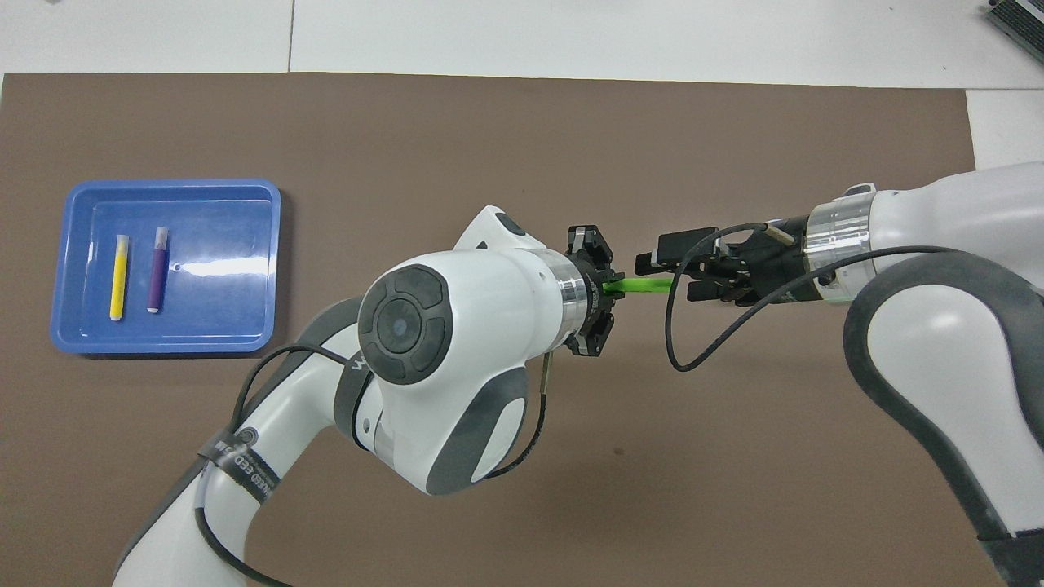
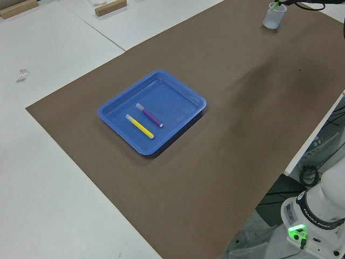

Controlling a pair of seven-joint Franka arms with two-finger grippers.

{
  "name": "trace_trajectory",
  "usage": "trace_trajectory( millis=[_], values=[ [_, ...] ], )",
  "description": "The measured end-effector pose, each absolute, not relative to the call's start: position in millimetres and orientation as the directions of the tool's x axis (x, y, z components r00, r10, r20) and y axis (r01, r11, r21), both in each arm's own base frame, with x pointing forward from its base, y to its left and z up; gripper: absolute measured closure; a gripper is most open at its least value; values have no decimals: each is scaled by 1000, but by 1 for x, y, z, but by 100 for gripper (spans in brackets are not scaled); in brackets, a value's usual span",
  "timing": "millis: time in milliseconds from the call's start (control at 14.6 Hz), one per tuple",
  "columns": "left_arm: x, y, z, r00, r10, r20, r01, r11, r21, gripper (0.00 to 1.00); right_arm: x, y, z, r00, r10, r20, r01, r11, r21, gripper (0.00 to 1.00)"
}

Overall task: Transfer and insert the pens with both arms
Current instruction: 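Grasp the green pen with the right gripper and open the left gripper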

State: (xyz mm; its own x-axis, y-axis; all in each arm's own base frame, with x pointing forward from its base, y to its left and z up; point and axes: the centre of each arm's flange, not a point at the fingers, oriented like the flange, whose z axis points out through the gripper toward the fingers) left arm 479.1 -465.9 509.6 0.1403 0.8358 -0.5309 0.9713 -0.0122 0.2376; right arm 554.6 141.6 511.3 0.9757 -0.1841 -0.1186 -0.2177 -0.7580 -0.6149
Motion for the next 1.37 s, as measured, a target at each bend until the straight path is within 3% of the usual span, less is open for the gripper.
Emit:
trace_trajectory(
  millis=[274,549,1029,1098,1372],
  values=[
    [480,-469,504,124,831,-543,970,15,244,83,556,134,511,976,-181,-118,-214,-758,-616,3],
    [479,-470,504,124,827,-549,967,23,252,83,556,121,510,976,-176,-125,-215,-757,-617,44],
    [478,-471,502,107,813,-573,959,68,276,83,557,123,512,978,-172,-119,-209,-757,-619,48],
    [477,-472,501,108,813,-572,959,67,277,83,557,123,513,978,-172,-119,-209,-757,-620,53],
    [474,-475,500,112,811,-574,958,65,279,83,557,123,514,978,-173,-117,-208,-754,-623,58]
  ],
)
